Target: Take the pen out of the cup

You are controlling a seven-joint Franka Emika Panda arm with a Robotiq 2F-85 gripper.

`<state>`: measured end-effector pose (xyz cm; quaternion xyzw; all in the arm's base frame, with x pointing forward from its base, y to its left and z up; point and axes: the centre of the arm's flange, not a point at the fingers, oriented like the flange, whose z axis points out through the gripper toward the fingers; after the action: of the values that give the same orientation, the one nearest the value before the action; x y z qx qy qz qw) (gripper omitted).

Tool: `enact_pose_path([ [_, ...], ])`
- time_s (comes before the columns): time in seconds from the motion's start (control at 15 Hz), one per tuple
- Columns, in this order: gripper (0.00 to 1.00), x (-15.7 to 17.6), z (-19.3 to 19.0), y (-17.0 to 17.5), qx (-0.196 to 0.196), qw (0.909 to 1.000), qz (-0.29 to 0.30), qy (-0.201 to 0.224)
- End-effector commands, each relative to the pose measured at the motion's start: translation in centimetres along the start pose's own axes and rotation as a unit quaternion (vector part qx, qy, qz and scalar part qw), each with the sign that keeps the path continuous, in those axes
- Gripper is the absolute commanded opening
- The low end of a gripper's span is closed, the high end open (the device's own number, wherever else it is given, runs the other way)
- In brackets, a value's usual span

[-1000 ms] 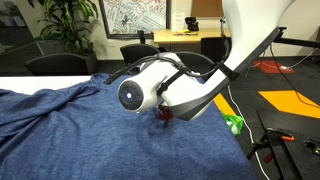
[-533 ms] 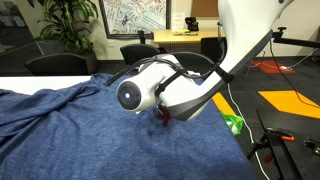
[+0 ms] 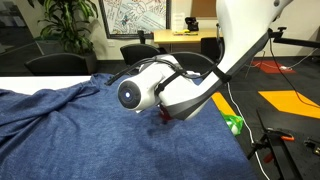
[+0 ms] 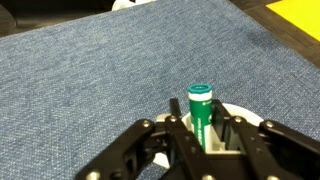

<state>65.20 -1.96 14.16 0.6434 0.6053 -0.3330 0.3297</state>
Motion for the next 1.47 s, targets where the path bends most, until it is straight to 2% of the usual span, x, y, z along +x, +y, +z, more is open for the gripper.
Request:
enact_pose_path([
  [0.0, 0.05, -0.6, -0.1, 0.5, 0.007, 1.0000, -0.002, -0.001],
  [0.07, 0.02, -0.7, -0.2, 0.5, 0.008, 1.0000, -0.002, -0.004],
  [0.13, 0.06, -0.8, -0.4, 0.4, 0.008, 1.0000, -0.001, -0.005],
  [0.53, 0.06, -2.0, -3.0, -1.1, -0.001, 0.9999, 0.007, -0.011],
  [0.93, 0.06, -5.5, -7.2, -3.1, -0.008, 0.9992, 0.023, -0.031],
  [1.13, 0.06, -7.8, -9.7, -4.1, -0.025, 0.9983, 0.037, -0.038],
  [1.4, 0.06, -10.2, -13.0, -3.9, -0.062, 0.9967, 0.050, -0.015],
])
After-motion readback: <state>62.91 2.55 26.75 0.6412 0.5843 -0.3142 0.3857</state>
